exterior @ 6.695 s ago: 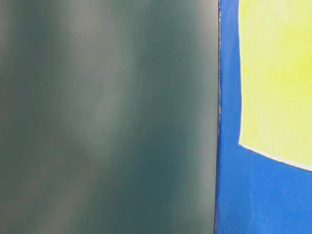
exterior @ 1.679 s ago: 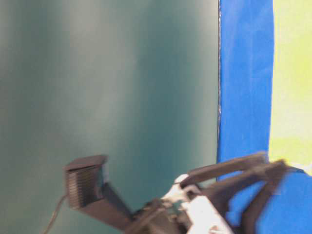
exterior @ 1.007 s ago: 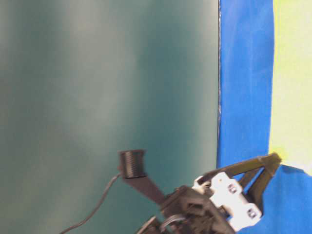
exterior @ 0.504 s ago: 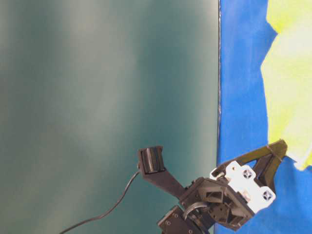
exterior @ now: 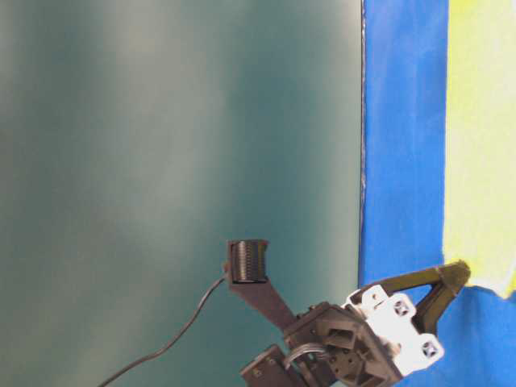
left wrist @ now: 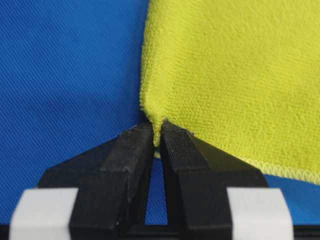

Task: Fold the yellow towel.

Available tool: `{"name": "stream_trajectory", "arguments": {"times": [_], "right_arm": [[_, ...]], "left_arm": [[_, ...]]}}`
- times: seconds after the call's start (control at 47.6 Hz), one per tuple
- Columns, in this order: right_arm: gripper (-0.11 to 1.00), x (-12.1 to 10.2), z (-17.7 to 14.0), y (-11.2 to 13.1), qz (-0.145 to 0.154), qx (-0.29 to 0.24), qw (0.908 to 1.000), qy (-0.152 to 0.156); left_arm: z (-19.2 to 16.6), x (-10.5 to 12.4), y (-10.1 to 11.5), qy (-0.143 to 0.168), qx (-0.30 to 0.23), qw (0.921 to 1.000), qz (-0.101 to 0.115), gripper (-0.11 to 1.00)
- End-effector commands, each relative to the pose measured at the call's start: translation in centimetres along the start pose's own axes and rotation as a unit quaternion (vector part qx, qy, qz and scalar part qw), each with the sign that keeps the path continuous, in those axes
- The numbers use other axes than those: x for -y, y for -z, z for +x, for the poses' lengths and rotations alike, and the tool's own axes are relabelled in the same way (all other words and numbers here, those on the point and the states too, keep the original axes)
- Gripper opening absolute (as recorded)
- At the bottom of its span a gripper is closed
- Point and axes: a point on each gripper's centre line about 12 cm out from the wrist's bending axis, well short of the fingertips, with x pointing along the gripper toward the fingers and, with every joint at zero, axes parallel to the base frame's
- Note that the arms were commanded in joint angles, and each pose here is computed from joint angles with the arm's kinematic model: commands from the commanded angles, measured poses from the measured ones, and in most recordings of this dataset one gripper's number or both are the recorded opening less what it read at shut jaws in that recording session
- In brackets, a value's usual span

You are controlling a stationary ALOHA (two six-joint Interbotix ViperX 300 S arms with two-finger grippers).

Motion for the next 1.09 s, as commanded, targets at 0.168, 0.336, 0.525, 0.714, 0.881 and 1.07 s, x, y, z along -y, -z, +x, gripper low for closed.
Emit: {"name": "stream_trajectory", "arguments": {"times": [0.168, 0.336, 0.525, 0.714, 0.881, 1.07], "right_arm": [[0.02, 0.2, -3.2, -2.1, 0.007, 0.034, 0.9993, 0.010], [0.02, 0.3, -6.8, -3.7, 0.012, 0.078, 0.9968, 0.014], [0.02, 0.6, -10.6, -4.4, 0.017, 0.121, 0.9924, 0.017], [0.02, 0.8, -12.7, -4.4, 0.024, 0.146, 0.9889, 0.017], [0.02, 0.8, -12.6, -4.4, 0.023, 0.146, 0.9889, 0.018], [0.02, 1.5, -12.0, -4.8, 0.015, 0.140, 0.9892, 0.041]], "left_arm": [[-2.9, 0.0, -2.4, 0.001, 0.021, 0.9998, -0.005, 0.04], [-6.4, 0.6, -4.5, 0.007, 0.051, 0.9987, 0.001, 0.04], [-10.1, 0.7, -6.4, 0.008, 0.099, 0.9951, 0.006, 0.04], [-10.3, 1.2, -6.5, 0.014, 0.102, 0.9946, 0.007, 0.04], [-10.4, 1.8, -6.8, 0.021, 0.108, 0.9938, 0.013, 0.04], [-10.5, 3.7, -7.0, 0.039, 0.116, 0.9921, 0.028, 0.04]]}}
